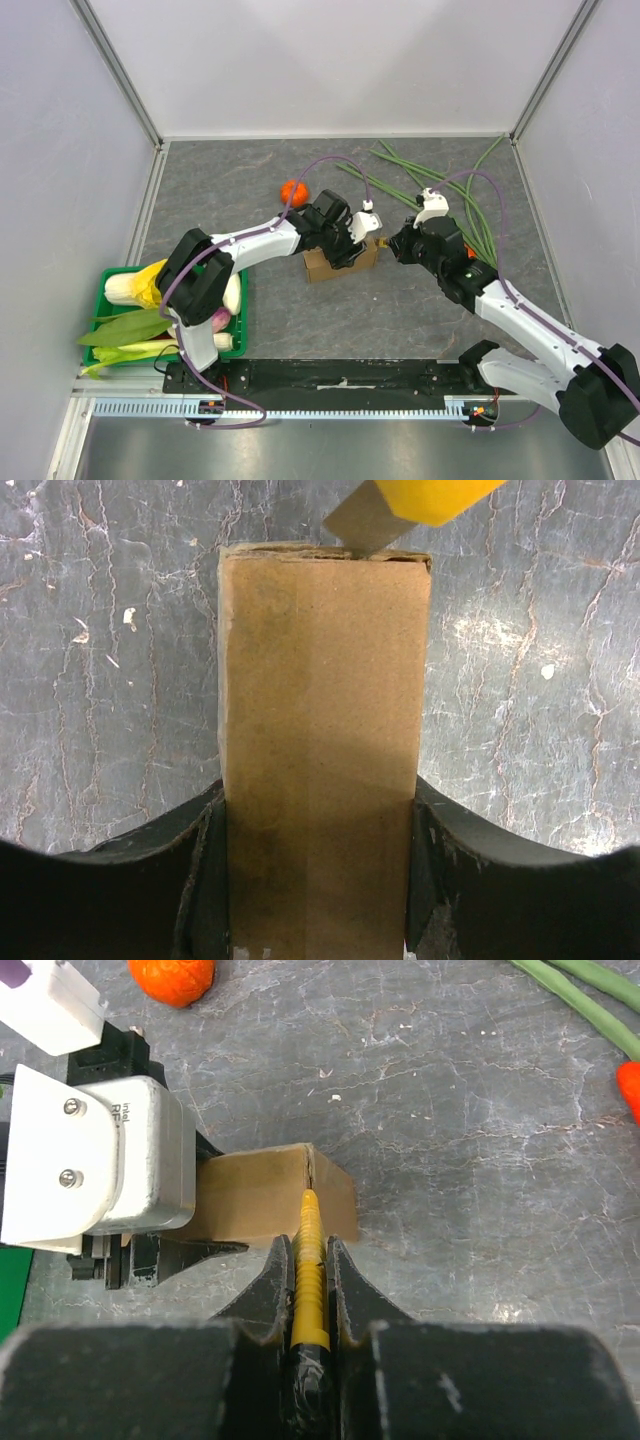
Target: Unpack the express box
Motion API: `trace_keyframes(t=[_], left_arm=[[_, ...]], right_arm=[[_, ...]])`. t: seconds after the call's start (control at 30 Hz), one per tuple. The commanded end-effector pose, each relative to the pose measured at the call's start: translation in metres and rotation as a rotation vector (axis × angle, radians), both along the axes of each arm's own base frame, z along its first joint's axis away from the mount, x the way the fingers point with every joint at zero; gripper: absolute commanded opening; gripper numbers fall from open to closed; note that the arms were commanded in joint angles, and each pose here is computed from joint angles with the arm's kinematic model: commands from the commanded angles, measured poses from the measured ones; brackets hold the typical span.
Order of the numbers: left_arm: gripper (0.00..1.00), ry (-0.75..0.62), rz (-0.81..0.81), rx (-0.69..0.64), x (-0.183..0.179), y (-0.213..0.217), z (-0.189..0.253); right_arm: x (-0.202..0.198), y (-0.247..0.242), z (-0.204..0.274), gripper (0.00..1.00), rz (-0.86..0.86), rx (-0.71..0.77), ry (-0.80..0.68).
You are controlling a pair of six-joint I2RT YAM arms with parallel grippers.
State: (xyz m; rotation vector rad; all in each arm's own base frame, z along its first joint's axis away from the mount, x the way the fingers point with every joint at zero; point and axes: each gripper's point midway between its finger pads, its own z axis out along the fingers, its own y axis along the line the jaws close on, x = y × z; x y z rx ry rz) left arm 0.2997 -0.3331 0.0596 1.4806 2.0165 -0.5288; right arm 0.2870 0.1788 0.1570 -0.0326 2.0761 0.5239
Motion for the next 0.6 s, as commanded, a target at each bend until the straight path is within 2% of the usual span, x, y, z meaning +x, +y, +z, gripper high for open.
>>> trace_keyframes(t=[0.0,0.03,0.1,0.13,0.17,0.2,0.23,0.3,0.57], left_arm=[[0.26,0.097,0.142,0.162,0.002,0.046,-0.044],[0.37,0.088,0.138,0.14,0.004,0.041,-0.035],[0.43,0.072,0.126,0.091,0.006,0.032,-0.018],[0.5,0.056,0.119,0.064,0.01,0.026,-0.007],[0.63,0.044,0.118,0.042,0.013,0.023,0.001],[0.84,0.038,0.111,0.012,0.014,0.018,0.011],[0.92,0.022,0.104,-0.015,0.017,0.012,0.022],[0.95,0.006,0.096,-0.07,0.019,0.004,0.042],[0.97,-0.086,0.078,-0.294,0.021,-0.019,0.131]], right_arm=[[-0.024,-0.008,0.001,0.0,0.019,-0.059,0.087],[-0.021,-0.009,0.009,0.0,0.001,-0.049,0.069],[-0.013,-0.018,0.029,0.0,-0.061,-0.044,0.024],[-0.011,-0.02,0.037,0.0,-0.079,-0.039,0.007],[-0.008,-0.022,0.048,0.0,-0.097,-0.032,-0.013],[-0.005,-0.027,0.053,0.0,-0.126,-0.036,-0.029],[-0.003,-0.029,0.056,0.0,-0.139,-0.038,-0.036],[0.001,-0.034,0.063,0.0,-0.172,-0.045,-0.053],[0.023,-0.035,0.06,0.0,-0.223,-0.097,-0.023]])
